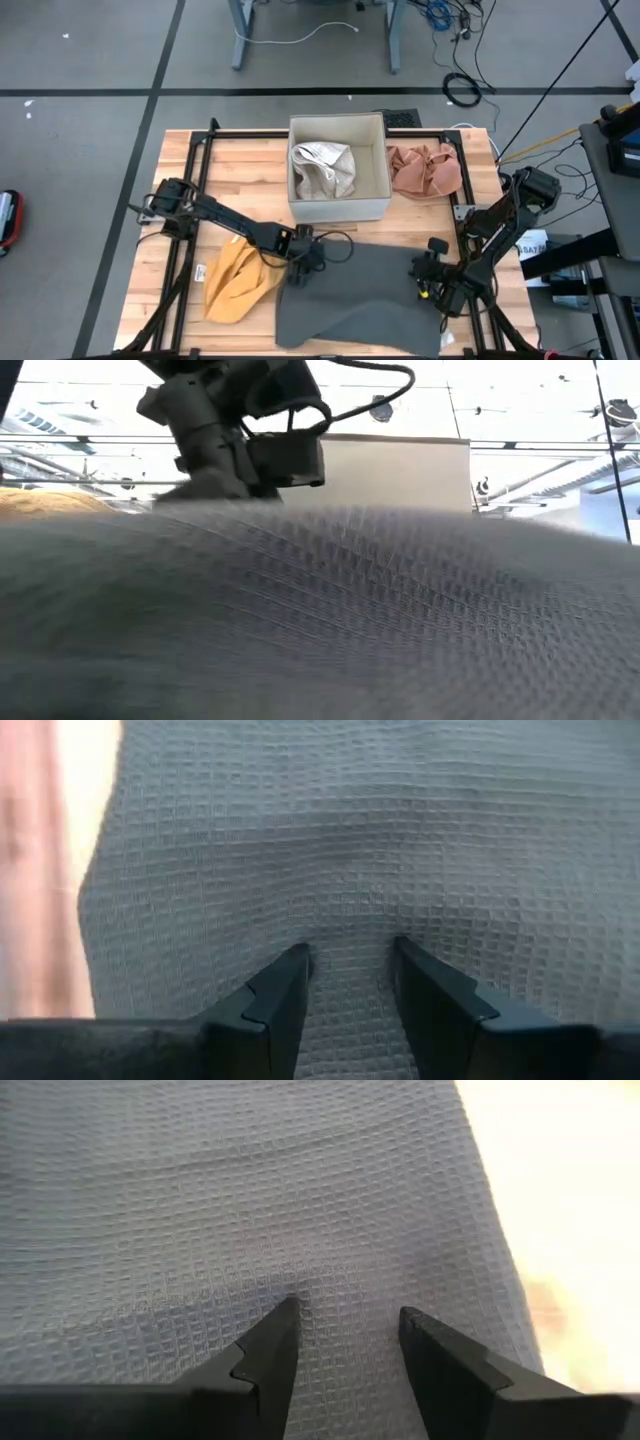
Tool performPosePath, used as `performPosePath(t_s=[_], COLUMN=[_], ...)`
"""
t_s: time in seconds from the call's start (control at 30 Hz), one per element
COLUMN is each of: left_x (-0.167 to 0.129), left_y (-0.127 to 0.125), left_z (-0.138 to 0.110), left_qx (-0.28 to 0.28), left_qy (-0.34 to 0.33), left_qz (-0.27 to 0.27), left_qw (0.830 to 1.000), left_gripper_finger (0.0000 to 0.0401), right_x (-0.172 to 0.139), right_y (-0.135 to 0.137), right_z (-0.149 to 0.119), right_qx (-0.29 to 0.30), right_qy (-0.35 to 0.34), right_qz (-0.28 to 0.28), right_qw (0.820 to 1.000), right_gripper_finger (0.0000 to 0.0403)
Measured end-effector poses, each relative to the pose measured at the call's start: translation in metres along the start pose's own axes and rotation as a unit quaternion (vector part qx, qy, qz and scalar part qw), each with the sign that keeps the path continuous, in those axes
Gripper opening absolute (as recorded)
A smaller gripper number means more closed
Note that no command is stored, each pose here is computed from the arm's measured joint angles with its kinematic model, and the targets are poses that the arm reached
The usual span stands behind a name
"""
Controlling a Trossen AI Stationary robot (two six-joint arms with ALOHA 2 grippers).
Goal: Fold towel
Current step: Fold the gray towel
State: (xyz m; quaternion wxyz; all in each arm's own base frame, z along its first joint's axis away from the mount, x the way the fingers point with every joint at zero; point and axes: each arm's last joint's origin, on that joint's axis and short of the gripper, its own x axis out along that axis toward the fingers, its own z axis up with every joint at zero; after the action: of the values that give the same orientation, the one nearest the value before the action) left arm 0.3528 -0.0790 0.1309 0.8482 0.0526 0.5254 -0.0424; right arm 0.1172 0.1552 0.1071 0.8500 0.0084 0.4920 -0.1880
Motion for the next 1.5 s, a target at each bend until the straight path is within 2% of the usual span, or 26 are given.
performPosePath(t_s=[0.17,0.3,0.43,0.63,0.8,1.0,1.1,1.27,1.5], left_x=[0.001,0.002,0.001,-0.001,-0.008,-0.018,-0.020,-0.024,-0.028], left_y=[0.019,0.027,0.027,0.020,0.013,0.001,-0.006,-0.017,-0.033], left_z=[-0.002,-0.003,-0.004,-0.002,0.007,0.028,0.036,0.047,0.052], left_qx=[-0.026,-0.050,-0.061,-0.037,-0.029,-0.031,-0.032,-0.036,-0.031], left_qy=[0.007,0.015,0.020,0.007,-0.012,-0.074,-0.115,-0.181,-0.217], left_qz=[0.086,0.101,0.101,0.111,0.134,0.122,0.106,0.082,0.065], left_qw=[0.996,0.993,0.993,0.993,0.991,0.989,0.987,0.979,0.973], left_gripper_finger=[0.0153,0.0153,0.0153,0.0153,0.0153,0.0153,0.0153,0.0153,0.0153], right_x=[0.005,0.003,0.002,-0.010,-0.023,-0.023,-0.020,-0.018,-0.019], right_y=[-0.023,-0.037,-0.036,-0.025,-0.009,0.016,0.023,0.026,0.037], right_z=[0.002,0.000,0.002,0.014,0.033,0.049,0.057,0.064,0.068], right_qx=[-0.009,0.018,0.019,0.022,0.005,-0.012,-0.010,-0.003,0.001], right_qy=[0.032,0.065,0.073,0.074,0.011,-0.078,-0.095,-0.105,-0.103], right_qz=[-0.103,-0.168,-0.168,-0.161,-0.134,-0.048,-0.019,-0.001,0.055], right_qw=[0.994,0.983,0.983,0.984,0.991,0.996,0.995,0.994,0.993], right_gripper_finger=[0.0164,0.0164,0.0164,0.0164,0.0164,0.0164,0.0164,0.0164,0.0164])
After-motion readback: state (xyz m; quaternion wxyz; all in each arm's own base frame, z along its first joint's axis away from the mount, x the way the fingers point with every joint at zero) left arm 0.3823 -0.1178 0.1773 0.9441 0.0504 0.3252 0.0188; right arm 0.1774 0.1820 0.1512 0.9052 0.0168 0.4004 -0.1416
